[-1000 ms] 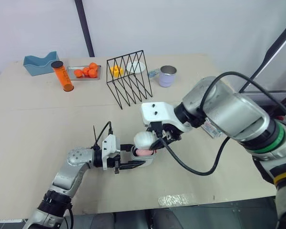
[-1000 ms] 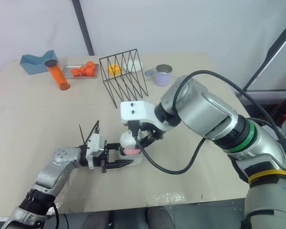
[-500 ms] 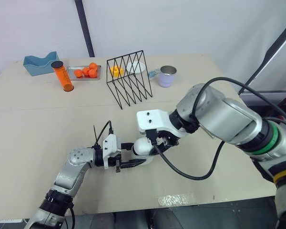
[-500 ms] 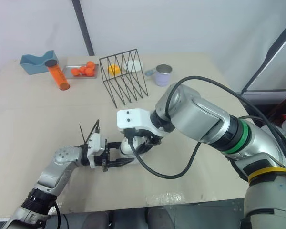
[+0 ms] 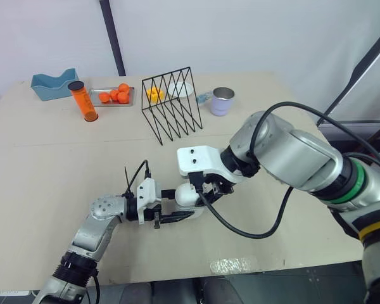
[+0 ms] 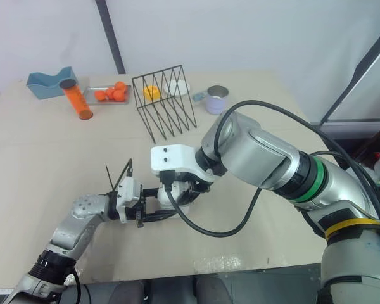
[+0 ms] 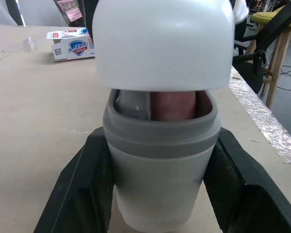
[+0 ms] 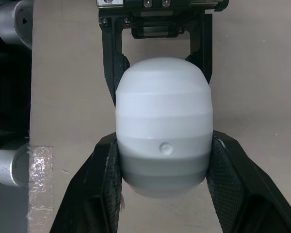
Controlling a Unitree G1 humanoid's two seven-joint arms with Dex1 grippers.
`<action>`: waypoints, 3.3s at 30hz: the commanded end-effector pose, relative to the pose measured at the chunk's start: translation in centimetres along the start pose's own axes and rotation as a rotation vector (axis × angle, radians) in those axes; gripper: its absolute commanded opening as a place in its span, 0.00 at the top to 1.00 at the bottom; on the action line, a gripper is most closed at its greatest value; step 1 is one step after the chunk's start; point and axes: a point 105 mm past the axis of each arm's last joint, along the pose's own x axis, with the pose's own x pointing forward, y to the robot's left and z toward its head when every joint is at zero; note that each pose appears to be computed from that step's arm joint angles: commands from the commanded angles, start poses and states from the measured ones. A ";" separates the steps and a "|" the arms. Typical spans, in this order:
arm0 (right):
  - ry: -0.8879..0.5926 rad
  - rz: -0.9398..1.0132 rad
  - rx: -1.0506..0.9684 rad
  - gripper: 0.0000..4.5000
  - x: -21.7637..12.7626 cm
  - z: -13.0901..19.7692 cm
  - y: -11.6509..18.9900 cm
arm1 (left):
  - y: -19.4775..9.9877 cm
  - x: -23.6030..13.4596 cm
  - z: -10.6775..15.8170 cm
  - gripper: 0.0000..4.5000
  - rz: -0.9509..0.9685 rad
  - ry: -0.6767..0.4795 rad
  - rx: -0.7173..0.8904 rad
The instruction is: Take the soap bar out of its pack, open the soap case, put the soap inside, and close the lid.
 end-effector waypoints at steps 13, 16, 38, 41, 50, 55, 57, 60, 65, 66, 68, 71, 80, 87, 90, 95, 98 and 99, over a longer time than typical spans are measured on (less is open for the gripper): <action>0.020 0.036 -0.005 0.59 0.8 0.0 0.6 | 0.2 0.3 0.4 0.54 0.013 -0.010 0.015; 0.020 0.039 -0.005 0.59 0.9 0.0 0.6 | 0.2 0.3 0.4 0.54 0.014 -0.011 0.014; 0.038 0.051 -0.033 0.01 1.4 -0.1 0.4 | 0.0 0.3 0.4 0.54 0.021 -0.007 0.003; 0.034 0.050 -0.034 0.01 1.2 -0.1 0.4 | -0.1 0.2 0.4 0.54 0.018 -0.006 0.004; -0.003 0.031 0.001 0.01 0.2 -0.6 0.0 | 0.0 0.1 0.4 0.54 0.013 -0.004 0.005; -0.046 0.018 0.053 0.01 -1.3 -1.8 -0.1 | 0.2 -0.1 0.2 0.54 0.015 0.004 0.003; -0.098 0.010 0.083 0.01 -2.0 -2.0 -0.1 | 0.2 -0.1 0.2 0.54 0.015 0.007 0.003; -0.168 0.011 0.091 0.01 -2.7 -1.9 0.0 | 0.2 -0.2 0.2 0.54 0.014 0.007 0.001; -0.280 -0.033 0.071 0.01 -4.1 -2.1 -0.4 | 0.1 -0.3 0.2 0.54 0.012 0.010 -0.002; -0.312 -0.040 0.059 0.01 -4.4 -2.0 -0.4 | 0.2 -0.3 0.2 0.54 0.012 0.011 -0.001; -0.412 -0.064 0.064 0.01 -5.1 -1.6 -0.8 | 0.2 -0.4 0.2 0.54 0.014 0.013 -0.001; -0.628 -0.124 0.009 0.01 -6.4 -0.4 -1.4 | 0.3 -0.4 0.2 0.54 0.017 0.014 0.000; -0.777 -0.128 -0.063 0.32 -5.3 -0.5 0.1 | 0.5 -0.6 0.2 0.54 0.027 0.016 -0.001; -0.798 -0.131 -0.045 0.97 -4.2 -0.5 0.7 | 0.5 -0.6 0.2 0.54 0.033 0.015 -0.004; -0.789 -0.136 -0.032 0.97 -3.5 -0.8 0.9 | 0.5 -0.6 0.2 0.54 0.038 0.012 -0.005; -0.777 -0.141 -0.032 0.97 -2.6 -1.2 1.2 | 0.4 -0.6 0.3 0.54 0.041 0.011 -0.006; -0.776 -0.139 -0.025 0.97 -2.4 -1.4 1.3 | 0.4 -0.6 0.3 0.54 0.041 0.012 -0.006; -0.779 -0.139 -0.023 0.97 -2.3 -1.4 1.3 | 0.4 -0.6 0.3 0.54 0.040 0.012 -0.005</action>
